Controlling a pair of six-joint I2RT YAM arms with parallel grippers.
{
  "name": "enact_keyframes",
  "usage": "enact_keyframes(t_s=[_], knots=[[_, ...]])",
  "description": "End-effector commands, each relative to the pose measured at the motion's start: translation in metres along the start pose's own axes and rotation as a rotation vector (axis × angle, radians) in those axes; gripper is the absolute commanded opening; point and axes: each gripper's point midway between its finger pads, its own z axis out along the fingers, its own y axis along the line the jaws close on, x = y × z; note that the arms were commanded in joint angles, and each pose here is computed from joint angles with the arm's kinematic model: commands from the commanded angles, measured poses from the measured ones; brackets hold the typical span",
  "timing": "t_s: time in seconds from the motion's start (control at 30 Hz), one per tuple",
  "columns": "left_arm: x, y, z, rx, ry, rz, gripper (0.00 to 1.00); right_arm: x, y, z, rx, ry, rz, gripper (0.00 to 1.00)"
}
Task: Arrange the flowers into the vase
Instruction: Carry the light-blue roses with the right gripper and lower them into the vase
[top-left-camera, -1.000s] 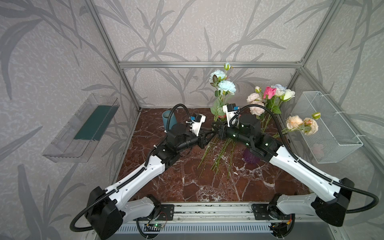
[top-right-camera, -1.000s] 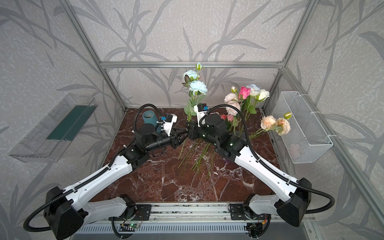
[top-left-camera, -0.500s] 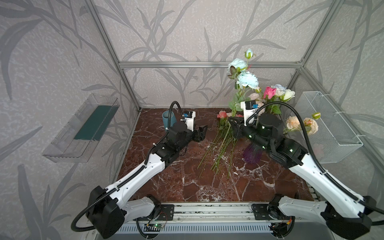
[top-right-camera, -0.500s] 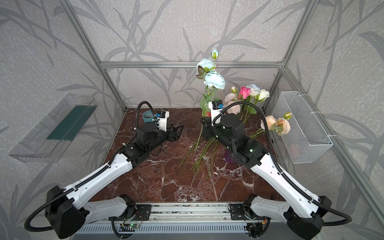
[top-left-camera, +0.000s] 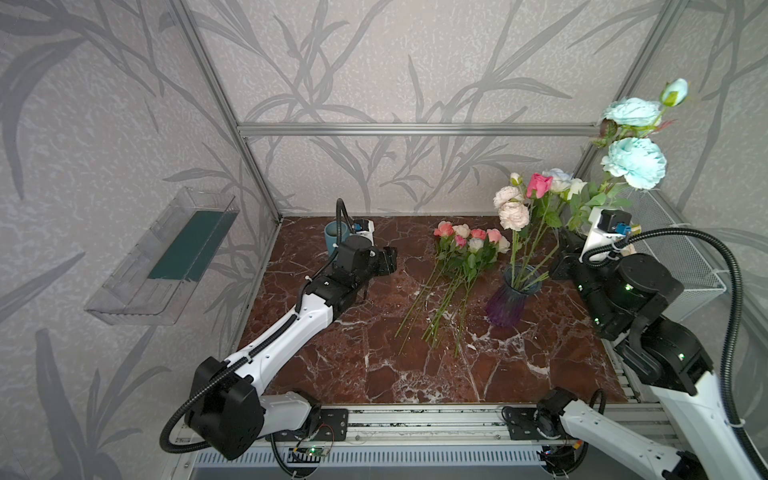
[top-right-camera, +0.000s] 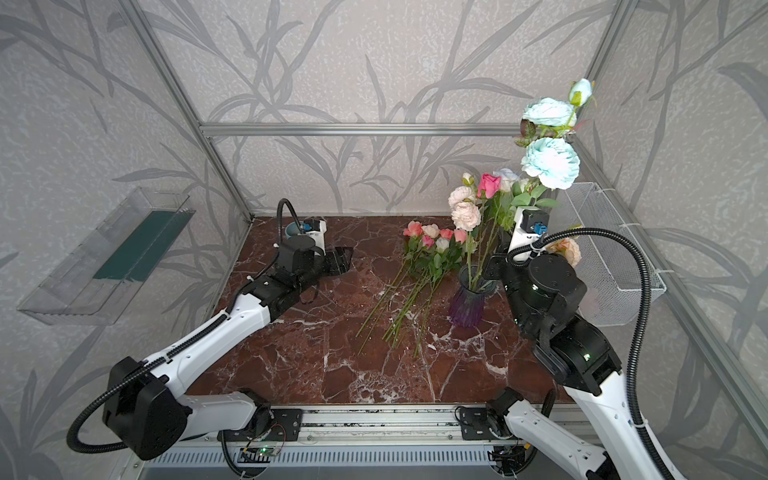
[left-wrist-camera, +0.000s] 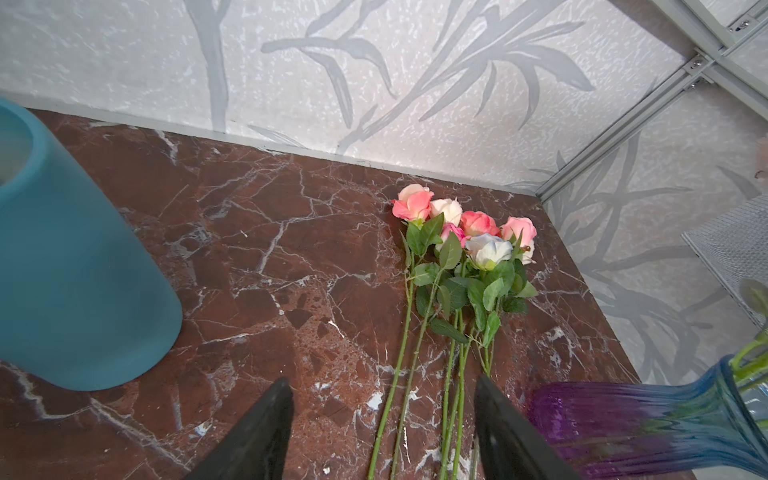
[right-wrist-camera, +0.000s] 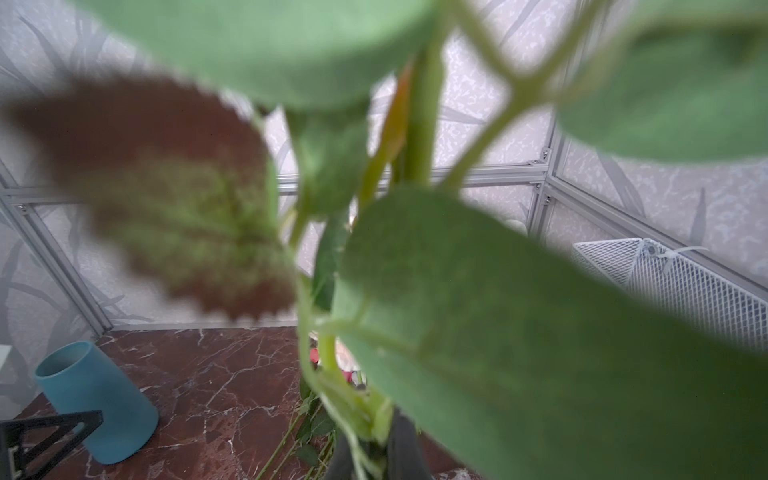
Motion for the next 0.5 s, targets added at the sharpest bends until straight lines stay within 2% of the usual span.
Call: enact_keyframes(t_s=[0.0, 0.17, 0.47], knots=[[0.0, -0.002, 0.003, 0.022, 0.011, -0.036, 0.7, 0.018, -0.002, 0.021, 0.057, 0.026, -0.026, 0.06], [0.0, -0.003, 0.003, 0.028, 0.009, -0.041, 0.7, 0.06, 0.001, 0.04, 0.071, 0.115, -0.036, 0.06], [0.0, -0.007, 0.003, 0.055, 0.02, -0.058, 0.69, 0.118, -0.007, 0.047, 0.094, 0.242, 0.008, 0.12]])
